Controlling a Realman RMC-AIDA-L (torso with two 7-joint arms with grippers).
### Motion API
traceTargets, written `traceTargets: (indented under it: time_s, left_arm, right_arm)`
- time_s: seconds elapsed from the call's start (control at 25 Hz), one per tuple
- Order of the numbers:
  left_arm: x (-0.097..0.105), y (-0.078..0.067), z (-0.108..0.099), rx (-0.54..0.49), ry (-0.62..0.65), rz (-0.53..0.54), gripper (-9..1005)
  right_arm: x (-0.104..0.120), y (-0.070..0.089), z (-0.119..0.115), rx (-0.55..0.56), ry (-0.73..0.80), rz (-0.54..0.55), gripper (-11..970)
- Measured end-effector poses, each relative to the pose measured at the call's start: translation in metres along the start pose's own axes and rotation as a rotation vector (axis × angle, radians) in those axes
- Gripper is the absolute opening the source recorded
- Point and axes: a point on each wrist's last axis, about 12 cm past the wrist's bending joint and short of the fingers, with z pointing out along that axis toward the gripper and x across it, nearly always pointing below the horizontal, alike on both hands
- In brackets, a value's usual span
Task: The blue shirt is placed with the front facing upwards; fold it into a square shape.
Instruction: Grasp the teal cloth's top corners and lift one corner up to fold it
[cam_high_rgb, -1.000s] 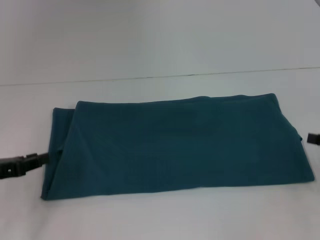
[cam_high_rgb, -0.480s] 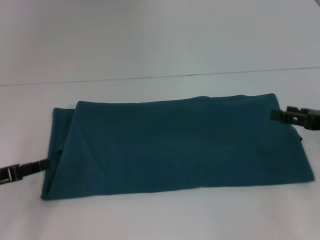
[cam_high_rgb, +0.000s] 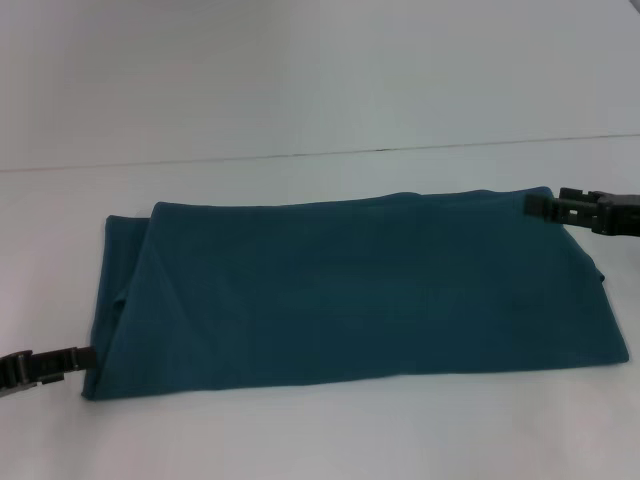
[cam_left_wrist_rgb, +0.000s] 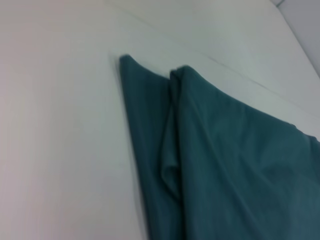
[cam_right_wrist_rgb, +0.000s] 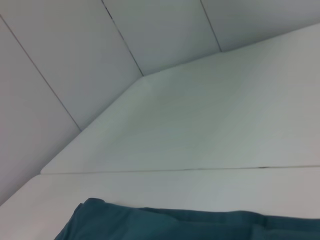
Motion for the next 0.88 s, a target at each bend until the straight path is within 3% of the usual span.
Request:
traceTargets:
  time_s: [0.88]
  left_arm:
    - [-0.013,-0.008,0.015,-0.040,0.090,-0.048,671]
  right_arm:
    - [-0.010,-0.004,-0.005,0.008,-0.002,-0.034,920]
